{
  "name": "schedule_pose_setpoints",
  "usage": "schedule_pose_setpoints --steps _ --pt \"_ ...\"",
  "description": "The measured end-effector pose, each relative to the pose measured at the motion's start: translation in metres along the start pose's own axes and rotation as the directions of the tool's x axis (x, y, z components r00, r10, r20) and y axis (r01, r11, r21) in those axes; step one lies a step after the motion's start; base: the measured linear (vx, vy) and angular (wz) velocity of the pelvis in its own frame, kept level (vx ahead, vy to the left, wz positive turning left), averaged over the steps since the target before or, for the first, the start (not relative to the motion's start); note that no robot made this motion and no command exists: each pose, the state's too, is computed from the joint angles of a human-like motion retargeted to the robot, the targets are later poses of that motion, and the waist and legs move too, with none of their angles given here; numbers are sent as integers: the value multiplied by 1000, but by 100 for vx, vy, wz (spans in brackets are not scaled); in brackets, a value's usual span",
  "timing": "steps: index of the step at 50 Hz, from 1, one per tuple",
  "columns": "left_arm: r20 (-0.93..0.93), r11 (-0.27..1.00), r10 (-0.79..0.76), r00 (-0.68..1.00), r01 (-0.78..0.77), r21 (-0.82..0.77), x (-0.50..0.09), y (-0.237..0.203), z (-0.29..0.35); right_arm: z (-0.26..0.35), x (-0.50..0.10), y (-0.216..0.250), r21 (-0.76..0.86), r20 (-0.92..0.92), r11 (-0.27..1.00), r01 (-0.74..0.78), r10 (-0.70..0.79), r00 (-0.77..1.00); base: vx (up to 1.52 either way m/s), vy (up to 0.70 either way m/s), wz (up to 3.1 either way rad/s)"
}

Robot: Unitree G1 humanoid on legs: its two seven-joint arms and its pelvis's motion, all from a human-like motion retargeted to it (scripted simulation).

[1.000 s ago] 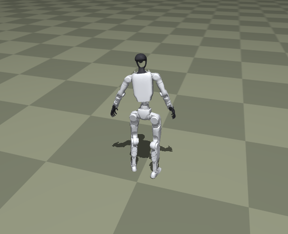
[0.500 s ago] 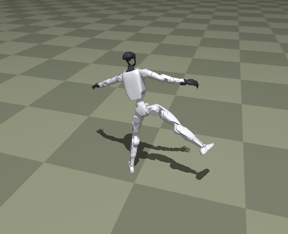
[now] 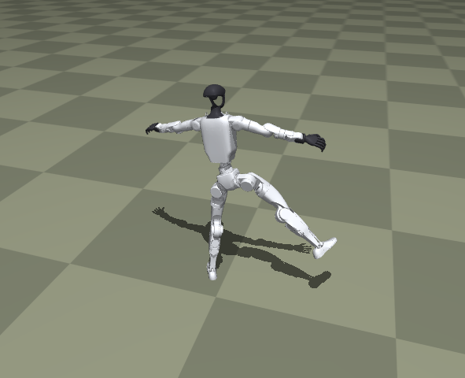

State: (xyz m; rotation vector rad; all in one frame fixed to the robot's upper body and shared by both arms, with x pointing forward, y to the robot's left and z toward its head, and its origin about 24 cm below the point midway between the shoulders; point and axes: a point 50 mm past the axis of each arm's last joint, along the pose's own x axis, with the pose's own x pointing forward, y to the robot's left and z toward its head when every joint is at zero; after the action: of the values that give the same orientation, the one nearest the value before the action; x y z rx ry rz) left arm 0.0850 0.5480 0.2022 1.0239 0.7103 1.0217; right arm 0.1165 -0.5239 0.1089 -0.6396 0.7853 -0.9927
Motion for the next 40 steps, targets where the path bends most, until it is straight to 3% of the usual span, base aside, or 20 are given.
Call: schedule_pose_setpoints --steps 6,13,17,25,31,40 --pt "-59 993 -115 992 117 23 -5 -42 -16 -9 -1 26 -14 18 998 -66 66 998 3 -7 30" --pt "-110 917 -390 914 397 50 -35 -150 -36 -29 -8 56 38 49 998 -55 53 997 2 1 29" --pt "-148 828 -542 827 556 74 -69 -218 -41 -36 -15 92 48 54 994 -95 92 994 4 -2 -43" --pt "-201 546 -803 561 828 126 -165 -321 -48 -32 -47 184 -40 89 940 -338 340 936 1 -4 39" --pt "-8 532 -842 539 833 153 -190 -352 -2 -73 -94 244 -70 25 864 -499 501 865 0 -13 116" --pt "286 602 -796 534 747 281 -185 -350 64 -121 -157 291 -164 -86 664 -729 727 681 -1 -11 41"
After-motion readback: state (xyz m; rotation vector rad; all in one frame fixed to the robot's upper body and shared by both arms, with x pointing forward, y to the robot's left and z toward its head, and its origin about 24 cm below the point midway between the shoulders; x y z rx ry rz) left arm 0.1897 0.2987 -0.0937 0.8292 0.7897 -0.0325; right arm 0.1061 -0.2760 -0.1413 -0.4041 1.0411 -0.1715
